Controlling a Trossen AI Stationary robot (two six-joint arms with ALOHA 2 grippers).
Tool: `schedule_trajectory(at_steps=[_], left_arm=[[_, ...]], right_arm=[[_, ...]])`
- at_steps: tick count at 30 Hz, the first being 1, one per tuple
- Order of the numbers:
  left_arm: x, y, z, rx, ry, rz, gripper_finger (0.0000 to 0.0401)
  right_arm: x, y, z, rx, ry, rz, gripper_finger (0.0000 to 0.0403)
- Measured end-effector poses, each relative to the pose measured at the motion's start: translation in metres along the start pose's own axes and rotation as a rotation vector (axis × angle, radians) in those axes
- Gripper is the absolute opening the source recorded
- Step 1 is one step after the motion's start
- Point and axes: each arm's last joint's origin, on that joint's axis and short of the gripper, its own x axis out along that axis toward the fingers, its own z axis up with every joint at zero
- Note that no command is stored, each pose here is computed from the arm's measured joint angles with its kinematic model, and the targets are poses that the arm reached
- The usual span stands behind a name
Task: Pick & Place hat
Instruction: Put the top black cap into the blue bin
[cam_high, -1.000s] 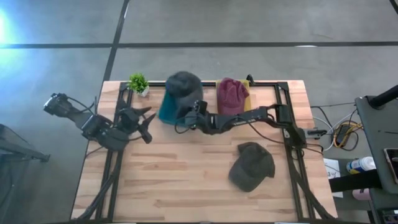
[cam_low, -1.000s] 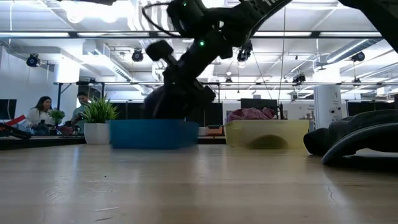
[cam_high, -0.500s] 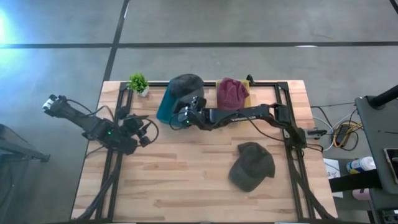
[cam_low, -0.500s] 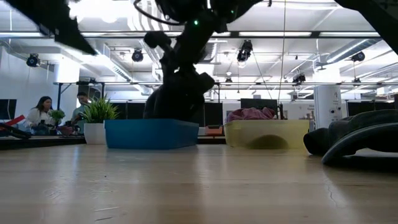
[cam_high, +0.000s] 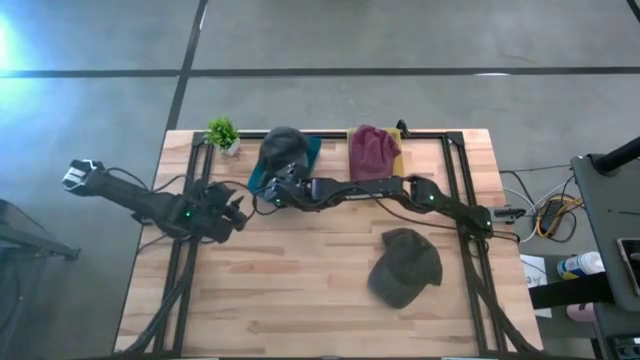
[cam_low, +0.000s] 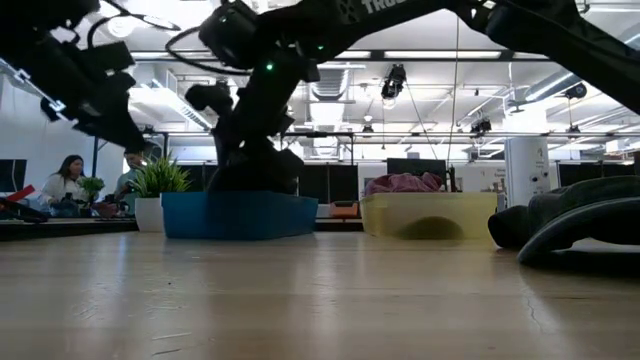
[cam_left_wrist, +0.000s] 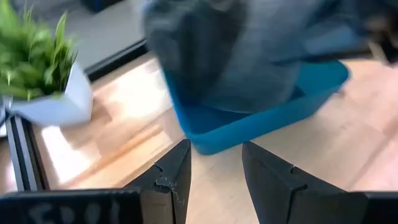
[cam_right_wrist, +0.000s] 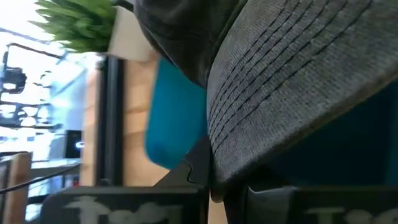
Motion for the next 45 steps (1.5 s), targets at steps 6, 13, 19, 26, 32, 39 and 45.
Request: schedule_trajectory(at_steps=[6,13,19,26,32,39,45], left_arm=[[0.014,0.004,-0.019,-0.071,0.026,0.053,0.0138],[0.023,0.002,-0.032,-0.052,0.038,0.077,0.0138],[0.025,-0.004,-0.031,-0.057,0.025,0.052,0.0138],[0.027,-0.006,-0.030,-0.064,0.036,0.038,0.0138],[0.029,-0.004,-0.029,-0.073,0.031,0.065,0.0138],[0.029,-0.004,-0.029,-0.078,0.041,0.066,0.0138],[0.026,-0.007,-0.022,-0.060,0.038,0.046,0.0138]], right_arm=[[0.005,-0.009,-0.004,0.004,0.005,-0.059,0.0017],[0.000,-0.026,-0.001,-0.128,0.011,-0.220,0.0032],[-0.015,-0.029,0.005,-0.281,0.017,-0.310,0.0033],[-0.031,-0.034,0.022,-0.382,-0.007,-0.424,0.0033],[-0.038,-0.017,0.028,-0.255,0.003,-0.312,0.0033],[-0.029,0.003,0.024,-0.075,-0.014,-0.095,0.0033],[-0.001,-0.009,0.013,-0.027,0.020,-0.079,0.0034]])
